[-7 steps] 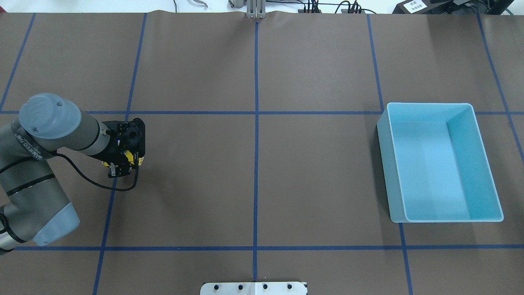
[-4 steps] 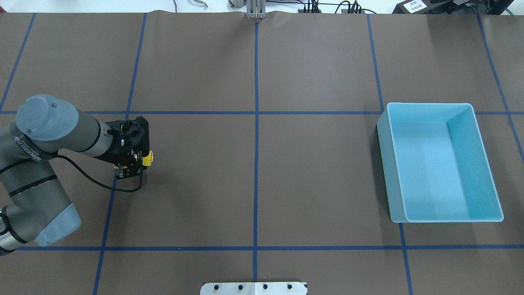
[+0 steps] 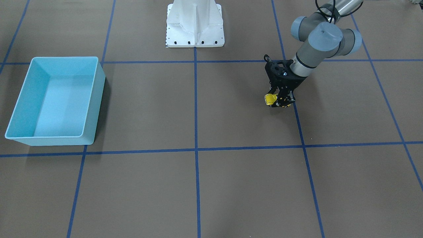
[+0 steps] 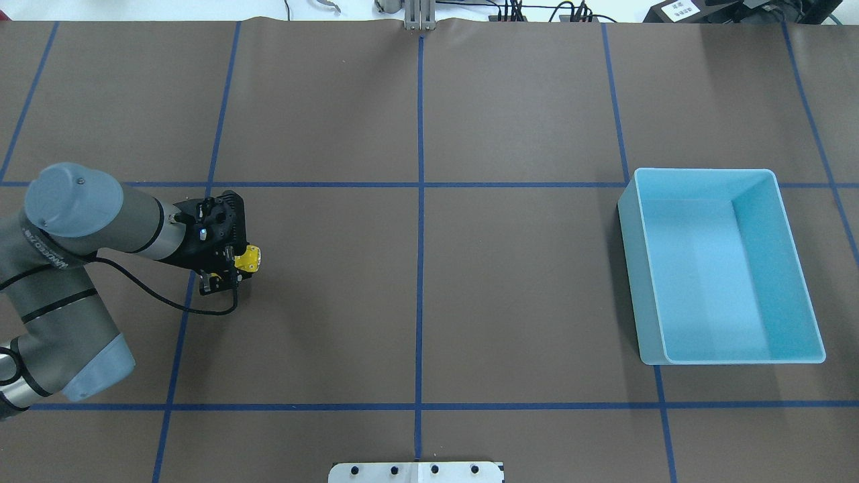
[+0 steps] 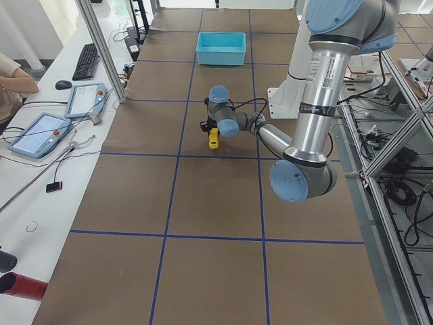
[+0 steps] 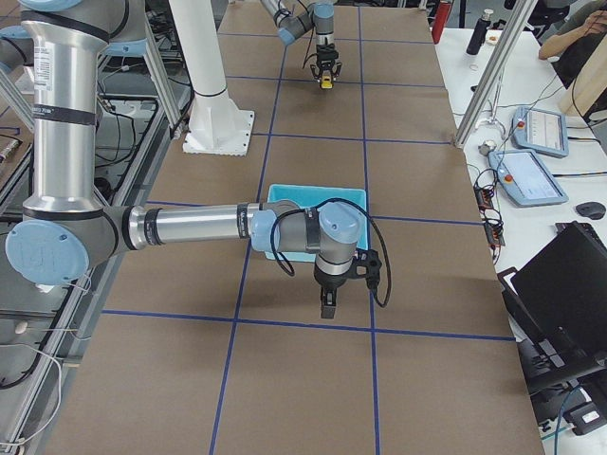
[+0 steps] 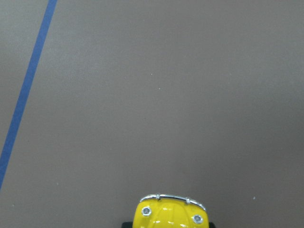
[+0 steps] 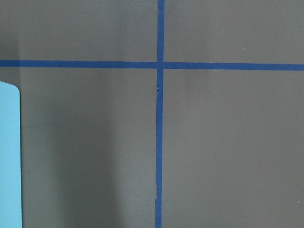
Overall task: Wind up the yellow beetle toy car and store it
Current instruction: 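Press the held car down onto the table with the left gripper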
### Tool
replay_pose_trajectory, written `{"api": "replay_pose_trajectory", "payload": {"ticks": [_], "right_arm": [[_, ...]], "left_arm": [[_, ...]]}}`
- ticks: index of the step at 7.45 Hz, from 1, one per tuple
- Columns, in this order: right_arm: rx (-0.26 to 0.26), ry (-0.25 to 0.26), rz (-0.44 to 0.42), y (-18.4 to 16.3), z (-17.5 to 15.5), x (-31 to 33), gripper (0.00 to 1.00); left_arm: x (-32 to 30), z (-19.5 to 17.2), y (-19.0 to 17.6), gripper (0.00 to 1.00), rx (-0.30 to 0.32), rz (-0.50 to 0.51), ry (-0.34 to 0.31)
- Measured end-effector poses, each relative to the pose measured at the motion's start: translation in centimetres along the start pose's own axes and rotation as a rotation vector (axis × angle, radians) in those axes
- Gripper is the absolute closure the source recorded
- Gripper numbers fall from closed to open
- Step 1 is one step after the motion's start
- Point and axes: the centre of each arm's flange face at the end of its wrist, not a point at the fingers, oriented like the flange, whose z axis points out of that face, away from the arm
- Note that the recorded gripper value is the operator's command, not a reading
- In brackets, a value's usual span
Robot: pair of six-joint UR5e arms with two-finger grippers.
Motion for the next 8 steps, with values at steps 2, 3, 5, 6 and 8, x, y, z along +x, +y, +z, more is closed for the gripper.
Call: {"api": "replay_pose_trajectory", "payload": {"ticks": [2,3,5,6,8], "right_arm": [[0.000,-0.001,0.000,0.00,0.00,0.00,0.00],[0.000,-0.001,0.000,0.00,-0.01,0.00,0.00],[0.001,0.000,0.000,0.00,-0.01,0.02,0.00],[0.001,0.000,0.000,0.00,-0.01,0.02,0.00],[0.001,0.000,0.000,0.00,-0.01,0.02,0.00]], "left_arm": [[0.03,0.51,0.38,0.75,-0.006,0.001,0.015],[0.02,0.61,0.46,0.75,-0.009,0.009,0.016],[-0.03,0.79,0.63,0.75,-0.016,0.021,0.017],[-0.10,0.98,0.80,0.75,-0.020,0.032,0.018],[-0.21,1.29,1.10,0.75,-0.028,0.052,0.018]]}}
